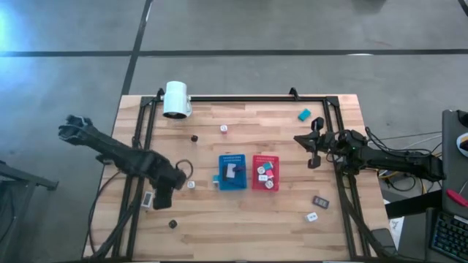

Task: Sort adapters and digital timers
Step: Put the white timer into the blue bin

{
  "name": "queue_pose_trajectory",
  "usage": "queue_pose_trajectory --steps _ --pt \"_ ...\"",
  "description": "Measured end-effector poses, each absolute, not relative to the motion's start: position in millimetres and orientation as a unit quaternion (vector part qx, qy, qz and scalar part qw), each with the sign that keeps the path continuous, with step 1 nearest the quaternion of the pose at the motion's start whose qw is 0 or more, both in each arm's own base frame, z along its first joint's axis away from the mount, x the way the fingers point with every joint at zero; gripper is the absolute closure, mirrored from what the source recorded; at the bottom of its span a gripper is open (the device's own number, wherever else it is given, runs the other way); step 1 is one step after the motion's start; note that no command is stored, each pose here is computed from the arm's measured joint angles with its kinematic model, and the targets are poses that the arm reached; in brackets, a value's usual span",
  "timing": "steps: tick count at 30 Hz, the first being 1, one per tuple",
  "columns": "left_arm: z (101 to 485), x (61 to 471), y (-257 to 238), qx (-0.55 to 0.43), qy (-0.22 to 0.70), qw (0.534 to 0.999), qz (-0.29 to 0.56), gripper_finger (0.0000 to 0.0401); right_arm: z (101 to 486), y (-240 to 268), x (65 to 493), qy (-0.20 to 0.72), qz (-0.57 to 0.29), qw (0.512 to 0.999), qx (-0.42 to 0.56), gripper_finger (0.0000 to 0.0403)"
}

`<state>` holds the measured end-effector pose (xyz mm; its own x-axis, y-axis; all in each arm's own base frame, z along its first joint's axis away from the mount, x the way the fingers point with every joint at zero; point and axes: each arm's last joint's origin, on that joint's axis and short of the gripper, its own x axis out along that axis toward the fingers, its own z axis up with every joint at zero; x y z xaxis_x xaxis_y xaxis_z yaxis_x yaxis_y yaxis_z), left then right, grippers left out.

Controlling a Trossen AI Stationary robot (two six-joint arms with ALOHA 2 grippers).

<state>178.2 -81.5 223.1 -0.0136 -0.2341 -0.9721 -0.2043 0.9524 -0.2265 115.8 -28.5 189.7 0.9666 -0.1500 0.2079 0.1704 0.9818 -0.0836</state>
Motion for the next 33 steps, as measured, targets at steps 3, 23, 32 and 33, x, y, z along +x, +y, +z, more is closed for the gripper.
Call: queue_pose_trajectory --steps 3,23,32,33 --pt "215 178 -93 -0.155 0.735 0.660 -0.012 0.0291 190 -29 116 -0.100 -0.082 0.990 -0.061 0.0394" --pt "169 163 -128 -0.032 0.809 0.581 0.082 0.0004 201 -27 119 -0.107 -0.044 0.991 -0.069 0.0394" --pt "148 148 -134 -0.031 0.838 0.540 0.074 0.0008 204 -29 126 -0.088 -0.042 0.993 -0.064 0.0394" --pt "147 147 -135 -0.027 0.837 0.543 0.067 0.0008 204 -29 127 -0.086 -0.042 0.993 -0.063 0.0394"
